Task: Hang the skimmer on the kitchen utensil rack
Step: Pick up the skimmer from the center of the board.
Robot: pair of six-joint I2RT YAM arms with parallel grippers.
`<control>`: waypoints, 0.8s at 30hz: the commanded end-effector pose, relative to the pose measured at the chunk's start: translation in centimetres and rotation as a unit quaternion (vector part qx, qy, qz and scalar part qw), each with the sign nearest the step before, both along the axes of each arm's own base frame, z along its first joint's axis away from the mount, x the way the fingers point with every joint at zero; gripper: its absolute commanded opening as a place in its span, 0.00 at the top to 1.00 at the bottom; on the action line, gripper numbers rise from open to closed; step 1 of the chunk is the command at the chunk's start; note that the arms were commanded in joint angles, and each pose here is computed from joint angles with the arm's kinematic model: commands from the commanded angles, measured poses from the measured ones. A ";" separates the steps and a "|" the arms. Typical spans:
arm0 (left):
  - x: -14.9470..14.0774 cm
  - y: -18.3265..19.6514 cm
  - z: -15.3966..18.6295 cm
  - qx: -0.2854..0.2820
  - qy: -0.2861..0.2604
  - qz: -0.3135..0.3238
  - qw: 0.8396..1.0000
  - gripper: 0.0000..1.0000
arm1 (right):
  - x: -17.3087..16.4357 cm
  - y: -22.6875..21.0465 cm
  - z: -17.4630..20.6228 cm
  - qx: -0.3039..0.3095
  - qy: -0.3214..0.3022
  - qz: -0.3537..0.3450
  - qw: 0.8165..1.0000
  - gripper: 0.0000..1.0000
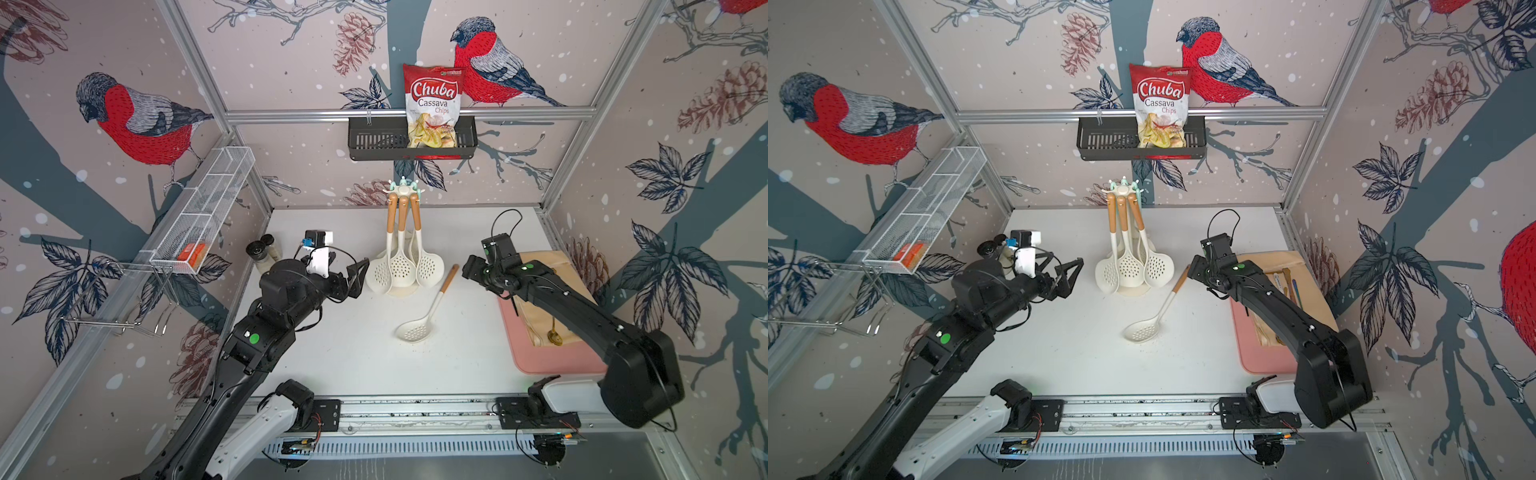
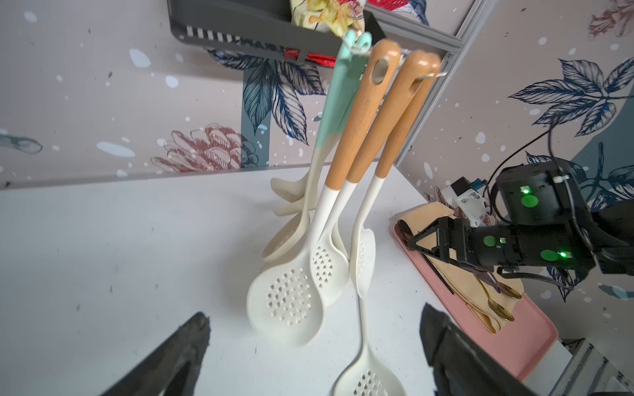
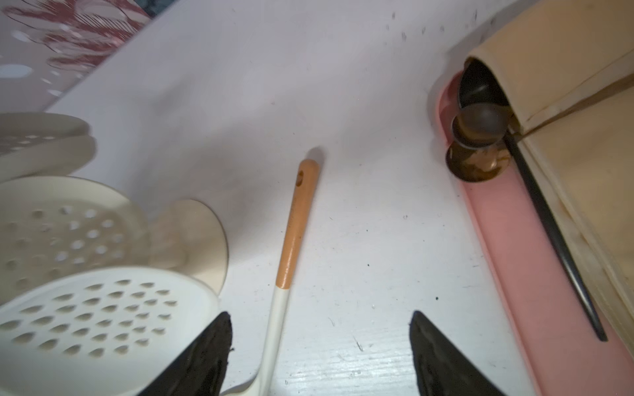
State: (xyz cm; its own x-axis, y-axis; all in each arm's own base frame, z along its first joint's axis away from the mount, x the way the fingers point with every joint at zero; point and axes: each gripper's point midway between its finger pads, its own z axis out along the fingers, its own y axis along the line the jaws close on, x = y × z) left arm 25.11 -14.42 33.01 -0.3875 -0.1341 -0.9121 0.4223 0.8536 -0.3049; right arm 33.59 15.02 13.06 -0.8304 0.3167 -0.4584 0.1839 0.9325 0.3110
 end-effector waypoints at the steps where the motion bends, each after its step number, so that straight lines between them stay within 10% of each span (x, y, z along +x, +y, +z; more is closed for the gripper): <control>1: 0.1 0.5 -1.4 -0.056 0.026 0.031 0.998 0.03 | 0.0 0.2 -2.6 -0.023 0.059 -0.008 0.998 0.22; 13: -0.5 0.7 -5.8 -0.114 0.093 0.056 0.988 0.01 | 4.2 2.7 -8.4 -0.084 0.128 0.002 0.988 0.34; 24: -0.1 0.8 -8.9 -0.056 0.155 0.070 0.984 0.01 | 4.9 3.1 -11.5 -0.121 0.165 0.013 0.979 0.46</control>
State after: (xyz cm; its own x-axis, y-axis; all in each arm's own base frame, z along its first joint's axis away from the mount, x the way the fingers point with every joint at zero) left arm 24.98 -14.07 24.72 -0.6007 -0.3172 -0.7338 0.2023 0.8277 -0.5234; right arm 39.05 18.90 2.01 -0.9446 0.2233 -0.2406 0.2148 0.9747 0.0613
